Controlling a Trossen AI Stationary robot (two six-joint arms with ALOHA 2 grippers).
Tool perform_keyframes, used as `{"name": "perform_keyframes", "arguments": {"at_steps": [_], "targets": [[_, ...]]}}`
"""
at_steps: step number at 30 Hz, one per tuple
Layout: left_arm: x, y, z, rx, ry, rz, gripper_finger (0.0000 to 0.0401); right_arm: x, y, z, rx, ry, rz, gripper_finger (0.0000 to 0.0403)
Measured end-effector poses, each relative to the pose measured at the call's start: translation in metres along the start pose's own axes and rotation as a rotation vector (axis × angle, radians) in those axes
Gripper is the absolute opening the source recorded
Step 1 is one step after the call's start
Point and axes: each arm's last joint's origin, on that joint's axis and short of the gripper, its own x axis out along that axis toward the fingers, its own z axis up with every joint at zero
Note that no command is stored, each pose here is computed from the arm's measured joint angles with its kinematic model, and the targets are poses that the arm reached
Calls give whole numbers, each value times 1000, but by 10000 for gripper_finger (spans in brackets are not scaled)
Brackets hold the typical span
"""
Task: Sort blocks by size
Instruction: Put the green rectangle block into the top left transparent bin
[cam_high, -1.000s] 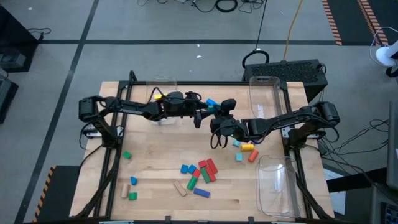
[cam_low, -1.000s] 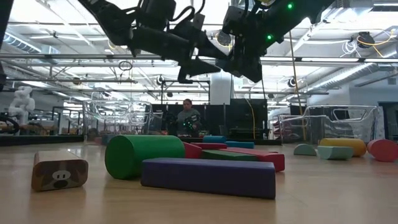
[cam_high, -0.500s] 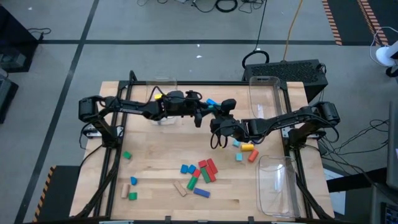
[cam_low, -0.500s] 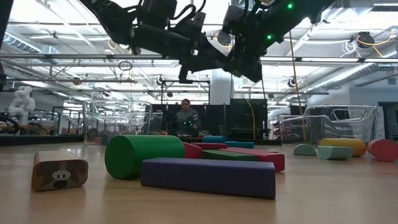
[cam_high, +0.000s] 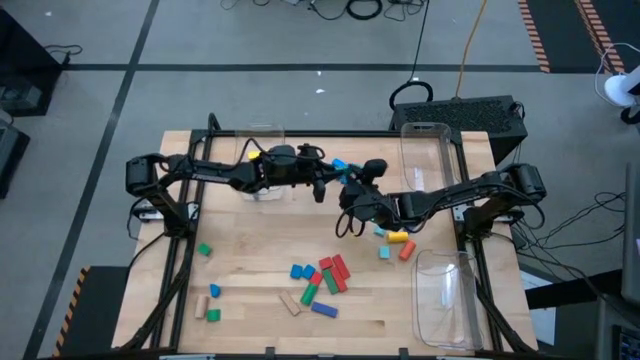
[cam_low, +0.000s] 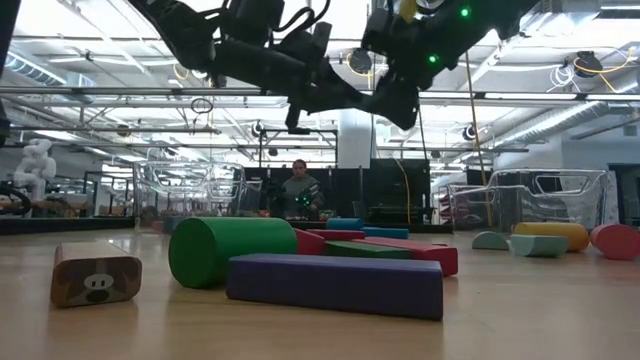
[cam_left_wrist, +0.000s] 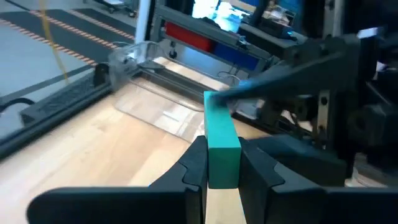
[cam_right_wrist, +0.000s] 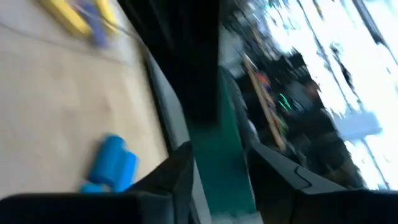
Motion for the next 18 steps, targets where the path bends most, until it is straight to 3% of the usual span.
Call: {"name": "perform_keyframes", "arguments": {"at_steps": [3,5,9,13,15,18], "targets": [[-4,6,-1,-2,42,33,57,-6,-5,-5,35,47,-53,163],[-4,9,-3,-6,62,45,57,-11,-12,-7,98,42,-27,178],[-7,14,5,-8,32,54,57,-19,-22,-21,190,68,140,205],[-16,20,7,20,86,102,57,-28,-38,-41,303,169,412,223],[-25,23,11,81,104,193,57,-34,-42,-50,324,237,529,225],[-42,26,13,181,180,400,57,-42,-48,-62,335,332,594,223]]}}
